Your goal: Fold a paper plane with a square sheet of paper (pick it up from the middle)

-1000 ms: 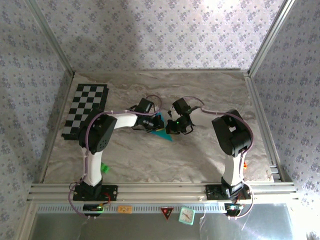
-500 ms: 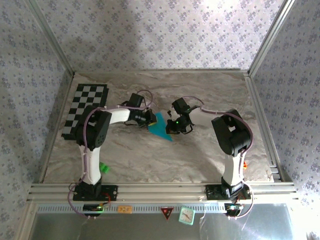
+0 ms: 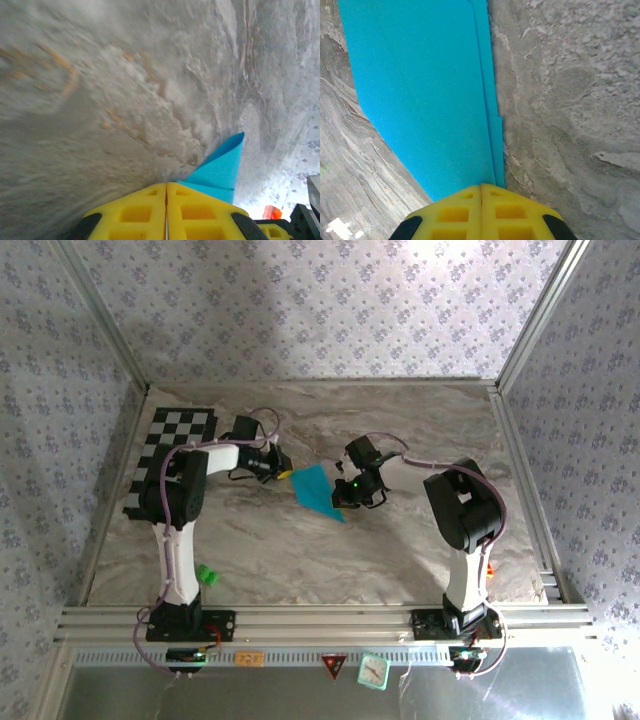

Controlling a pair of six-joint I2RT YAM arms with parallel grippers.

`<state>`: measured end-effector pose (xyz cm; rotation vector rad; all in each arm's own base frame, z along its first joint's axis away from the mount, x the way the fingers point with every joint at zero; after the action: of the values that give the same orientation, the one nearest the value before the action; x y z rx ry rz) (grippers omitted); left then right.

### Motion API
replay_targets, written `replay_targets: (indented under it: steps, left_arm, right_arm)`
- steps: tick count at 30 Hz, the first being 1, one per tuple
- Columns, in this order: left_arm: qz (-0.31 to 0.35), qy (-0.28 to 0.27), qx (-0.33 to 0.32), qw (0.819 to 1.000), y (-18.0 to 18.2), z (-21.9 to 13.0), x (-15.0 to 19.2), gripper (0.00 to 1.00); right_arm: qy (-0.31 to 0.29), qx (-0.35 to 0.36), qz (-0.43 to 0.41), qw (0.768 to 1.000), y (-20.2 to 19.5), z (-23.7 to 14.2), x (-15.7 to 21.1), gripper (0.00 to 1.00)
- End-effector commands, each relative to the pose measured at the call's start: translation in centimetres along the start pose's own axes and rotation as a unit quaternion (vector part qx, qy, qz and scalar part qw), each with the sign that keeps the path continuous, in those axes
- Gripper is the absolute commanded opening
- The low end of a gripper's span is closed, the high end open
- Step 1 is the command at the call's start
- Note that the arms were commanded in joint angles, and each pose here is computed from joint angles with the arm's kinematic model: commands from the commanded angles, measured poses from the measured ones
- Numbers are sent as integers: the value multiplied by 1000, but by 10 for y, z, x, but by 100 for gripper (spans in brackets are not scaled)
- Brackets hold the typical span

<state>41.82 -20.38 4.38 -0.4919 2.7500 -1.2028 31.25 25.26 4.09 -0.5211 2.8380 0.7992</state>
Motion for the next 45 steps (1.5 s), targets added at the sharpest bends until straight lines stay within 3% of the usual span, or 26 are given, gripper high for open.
replay_targets:
  steps: [1, 7, 12, 19, 26, 34, 45]
  left_arm:
    - [11, -68, -45, 997, 11, -25, -34, 10]
    - [35, -116, -13, 993, -40, -67, -23, 15]
    - [36, -147, -24, 988, -46, -83, 4, 24]
    - [3, -153, -13, 988, -33, -82, 38, 42]
    - [-8, -142, 3, 990, -31, -75, 56, 53]
    - [-15, -138, 15, 990, -33, -71, 58, 57]
    - [-14, -138, 24, 990, -35, -73, 61, 60]
  right_arm:
    - [82, 116, 57, 988, -60, 17, 47, 6]
    - [-53, -5, 25, 998, -2, -21, -30, 15]
    - [-134, -51, 10, 990, 16, -50, -61, 28]
    - [-119, -65, -11, 991, 0, -41, -62, 37]
    - [-109, -66, -58, 990, -2, -43, -79, 44]
    - [-84, -89, -69, 990, -2, -24, -82, 42]
    - [-88, -131, -79, 984, 11, -20, -86, 18]
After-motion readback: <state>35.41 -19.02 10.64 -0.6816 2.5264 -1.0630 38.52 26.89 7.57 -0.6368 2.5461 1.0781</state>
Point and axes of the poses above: each hand's point on the last joint's axis, 136 mm out from that joint toward the fingers, its own z axis out along the fingers, its own y axis along the line the jaws close on, x = y × z, the point moved 3 cm from there along -z, back along the fingers, and after that the axes turned 9 degrees about -z, right-handed, at the moved point
